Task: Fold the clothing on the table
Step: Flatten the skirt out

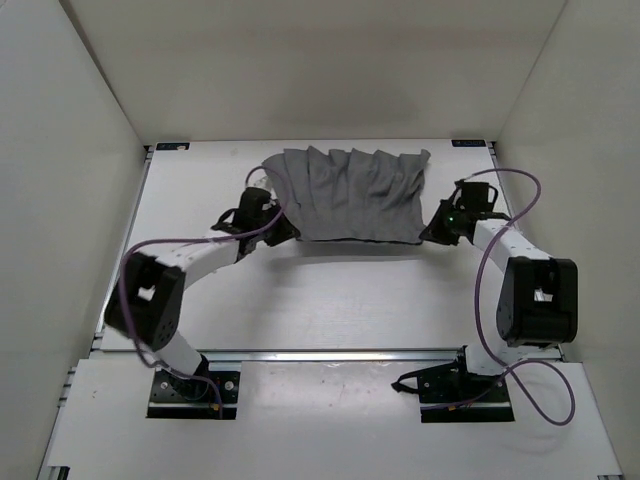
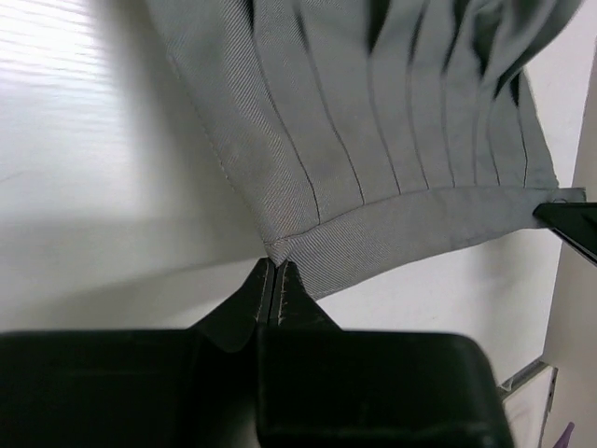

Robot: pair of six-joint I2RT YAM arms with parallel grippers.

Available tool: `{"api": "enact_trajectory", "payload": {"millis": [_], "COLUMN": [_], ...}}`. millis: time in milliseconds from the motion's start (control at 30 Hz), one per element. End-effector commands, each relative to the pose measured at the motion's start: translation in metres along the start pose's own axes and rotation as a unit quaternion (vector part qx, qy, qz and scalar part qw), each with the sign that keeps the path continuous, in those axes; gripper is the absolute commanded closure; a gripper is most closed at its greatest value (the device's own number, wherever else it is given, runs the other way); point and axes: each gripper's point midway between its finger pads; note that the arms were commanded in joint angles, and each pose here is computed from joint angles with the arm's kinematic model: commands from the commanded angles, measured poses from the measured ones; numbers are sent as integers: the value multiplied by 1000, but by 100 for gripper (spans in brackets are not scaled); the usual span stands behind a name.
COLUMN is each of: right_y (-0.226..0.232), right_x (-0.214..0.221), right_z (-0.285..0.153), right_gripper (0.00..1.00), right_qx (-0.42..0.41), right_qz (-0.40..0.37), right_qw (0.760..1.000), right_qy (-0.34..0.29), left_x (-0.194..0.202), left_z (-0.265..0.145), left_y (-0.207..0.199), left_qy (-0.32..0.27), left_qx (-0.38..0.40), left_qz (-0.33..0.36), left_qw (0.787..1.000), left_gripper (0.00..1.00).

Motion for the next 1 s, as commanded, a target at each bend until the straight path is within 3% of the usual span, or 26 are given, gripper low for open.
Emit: {"api": "enact_trajectory", "payload": {"millis": [0, 100, 333, 500, 600, 700, 733, 767, 800, 833, 900, 967], "right_y": [59, 86, 94, 111, 145, 209, 213, 228, 253, 258, 288, 296], "right_x": [1, 29, 90, 94, 41, -54, -67, -100, -131, -141, -172, -176], "right_z": [-18, -17, -17, -20, -29, -71, -72, -90, -118, -127, -177, -210], "right_gripper": [99, 100, 100, 100, 100, 100, 100, 100, 100, 100, 100, 100], "right_qx": [-74, -108, -137, -144, -167, -210, -204, -205, -222, -221, -226, -223], "right_qz": [-28, -45, -60, -112, -127, -165, -169, -177, -191, -200, -237, -255], "right_qw": [997, 993, 986, 980, 977, 960, 960, 953, 939, 936, 909, 892], "right_qy": [-23, 4, 72, 76, 23, -88, -97, -133, -178, -188, -258, -301], "left_x": [6, 22, 71, 57, 6, -108, -109, -150, -205, -210, -284, -314], "left_z": [-48, -84, -116, -110, -94, -81, -66, -66, -82, -74, -117, -154], "left_y": [46, 67, 82, 93, 86, 45, 50, 35, 1, 2, -35, -45], "left_qy": [-9, 5, 45, 36, 17, -48, -15, -34, -89, -71, -154, -213], "left_qx": [-66, -91, -96, -93, -76, -51, -58, -51, -28, -30, -8, 2], "left_qz": [10, -5, -28, -15, 17, 88, 97, 111, 144, 152, 175, 182], "left_qw": [998, 996, 994, 995, 997, 994, 993, 992, 985, 985, 972, 960], "left_gripper": [100, 100, 100, 100, 100, 100, 100, 100, 100, 100, 100, 100]}}
Point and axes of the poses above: each gripper's point midway between its finger pads, its own z axis out along the fingers, its own y axis along the line the jaws close on, x = y × z, and after that the axes turned 10 degrees about z, right-handed
